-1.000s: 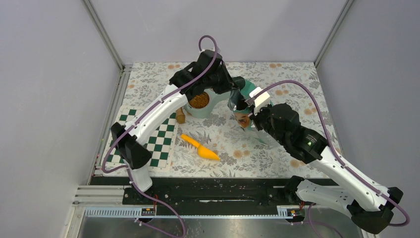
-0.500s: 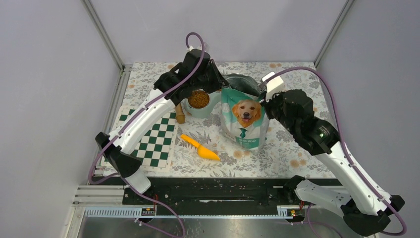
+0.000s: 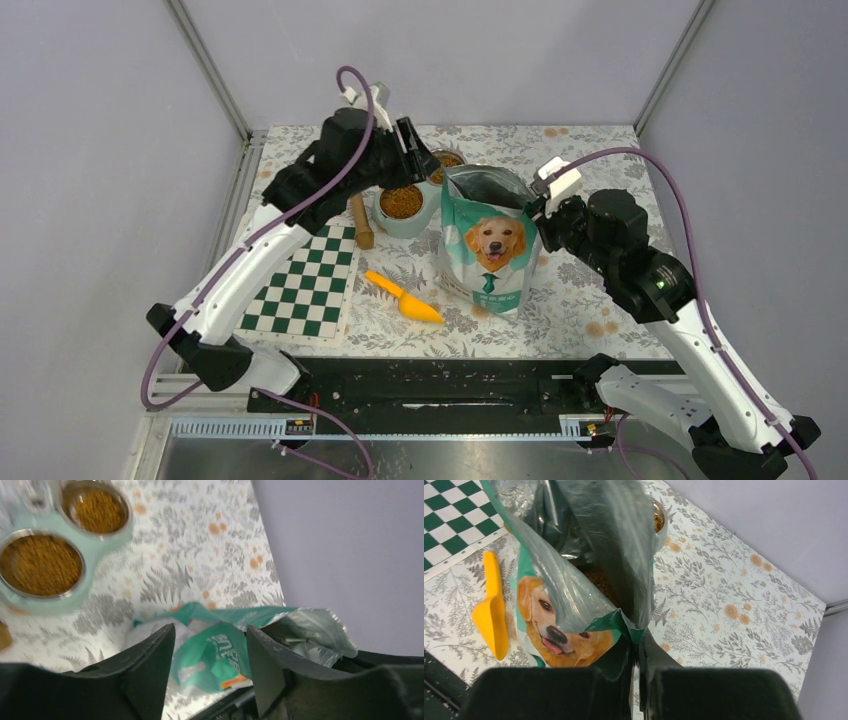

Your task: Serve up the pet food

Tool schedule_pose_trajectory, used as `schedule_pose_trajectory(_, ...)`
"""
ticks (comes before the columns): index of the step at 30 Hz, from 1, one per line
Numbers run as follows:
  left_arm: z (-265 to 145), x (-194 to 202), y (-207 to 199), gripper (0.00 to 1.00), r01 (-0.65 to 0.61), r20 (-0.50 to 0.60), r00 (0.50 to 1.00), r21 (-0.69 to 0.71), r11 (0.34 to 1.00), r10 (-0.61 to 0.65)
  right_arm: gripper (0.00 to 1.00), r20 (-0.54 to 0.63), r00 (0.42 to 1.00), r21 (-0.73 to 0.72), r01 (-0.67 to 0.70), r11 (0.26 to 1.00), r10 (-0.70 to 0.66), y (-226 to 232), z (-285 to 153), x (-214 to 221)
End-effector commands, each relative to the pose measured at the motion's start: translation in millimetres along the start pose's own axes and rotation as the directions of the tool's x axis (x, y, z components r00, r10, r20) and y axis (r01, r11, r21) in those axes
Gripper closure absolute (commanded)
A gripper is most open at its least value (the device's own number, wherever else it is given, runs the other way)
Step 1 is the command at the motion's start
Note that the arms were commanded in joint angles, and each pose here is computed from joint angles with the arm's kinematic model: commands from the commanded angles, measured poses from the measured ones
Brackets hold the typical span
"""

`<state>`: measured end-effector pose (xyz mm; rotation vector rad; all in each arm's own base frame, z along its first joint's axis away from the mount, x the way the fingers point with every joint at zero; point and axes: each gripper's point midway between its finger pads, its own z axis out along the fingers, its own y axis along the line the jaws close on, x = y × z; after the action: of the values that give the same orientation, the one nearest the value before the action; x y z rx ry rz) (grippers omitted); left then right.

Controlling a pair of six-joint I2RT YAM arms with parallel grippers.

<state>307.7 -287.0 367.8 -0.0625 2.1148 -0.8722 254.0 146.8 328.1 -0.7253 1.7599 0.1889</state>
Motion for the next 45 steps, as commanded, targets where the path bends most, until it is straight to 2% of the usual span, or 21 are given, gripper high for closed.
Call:
schedule_pose_trajectory(1,-27.1,-59.9,-13.5,0.42,-0.163,0.228,0.963,0.077,0.984,0.142,1.0,0.235,0.972,0.03,0.016,0.999,-0.022,-12.4,-23.4,-59.2)
schedule_pose_trajectory(6,-40.0,-69.9,-3.7,0.34,-0.366,0.304,0.899,0.121,0.923,0.316,1.0,0.209,0.978,-0.068,0.0,0.998,0.014,6.2,-28.9,-49.6)
schedule_pose_trajectory(10,-44.1,-55.8,3.0,0.26,-0.51,0.363,0.834,0.219,0.832,0.416,1.0,0.207,0.977,-0.103,-0.035,0.994,0.056,14.2,-32.9,-42.7)
schedule_pose_trajectory(12,-44.3,-43.4,4.8,0.24,-0.551,0.37,0.819,0.293,0.782,0.439,1.0,0.2,0.977,-0.12,-0.051,0.991,0.075,17.5,-35.2,-40.5)
schedule_pose_trajectory(17,-40.5,-13.6,10.6,0.23,-0.582,0.336,0.813,0.466,0.666,0.476,1.0,0.194,0.969,-0.144,-0.123,0.982,0.15,22.0,-38.7,-42.4)
schedule_pose_trajectory(20,-34.2,-1.0,12.1,0.23,-0.599,0.33,0.799,0.518,0.611,0.503,1.0,0.187,0.962,-0.18,-0.166,0.97,0.199,28.4,-38.6,-45.4)
schedule_pose_trajectory(26,-9.2,0.5,16.0,0.23,-0.616,0.323,0.781,0.543,0.571,0.535,1.0,0.168,0.964,-0.187,-0.175,0.967,0.207,30.2,-38.2,-42.3)
schedule_pose_trajectory(31,-8.1,17.4,0.8,0.26,-0.569,0.284,0.772,0.708,0.419,0.569,1.0,0.175,0.965,-0.204,-0.157,0.966,0.194,32.3,-41.4,-46.2)
schedule_pose_trajectory(34,-17.1,21.7,-8.4,0.26,-0.569,0.323,0.751,0.759,0.316,0.576,1.0,0.169,0.968,-0.211,-0.15,0.966,0.187,33.1,-41.6,-46.7)
schedule_pose_trajectory(36,-23.8,19.8,-17.4,0.26,-0.597,0.389,0.727,0.765,0.241,0.565,1.0,0.162,0.97,-0.217,-0.146,0.965,0.183,33.9,-41.3,-46.8)
schedule_pose_trajectory(43,-23.9,28.0,-31.2,0.26,-0.549,0.401,0.741,0.823,0.144,0.539,1.0,0.153,0.972,-0.218,-0.143,0.965,0.179,33.4,-39.2,-49.3)
schedule_pose_trajectory(45,-22.5,28.1,-31.5,0.26,-0.552,0.407,0.741,0.823,0.138,0.535,1.0,0.153,0.973,-0.214,-0.141,0.967,0.176,32.3,-39.6,-50.4)
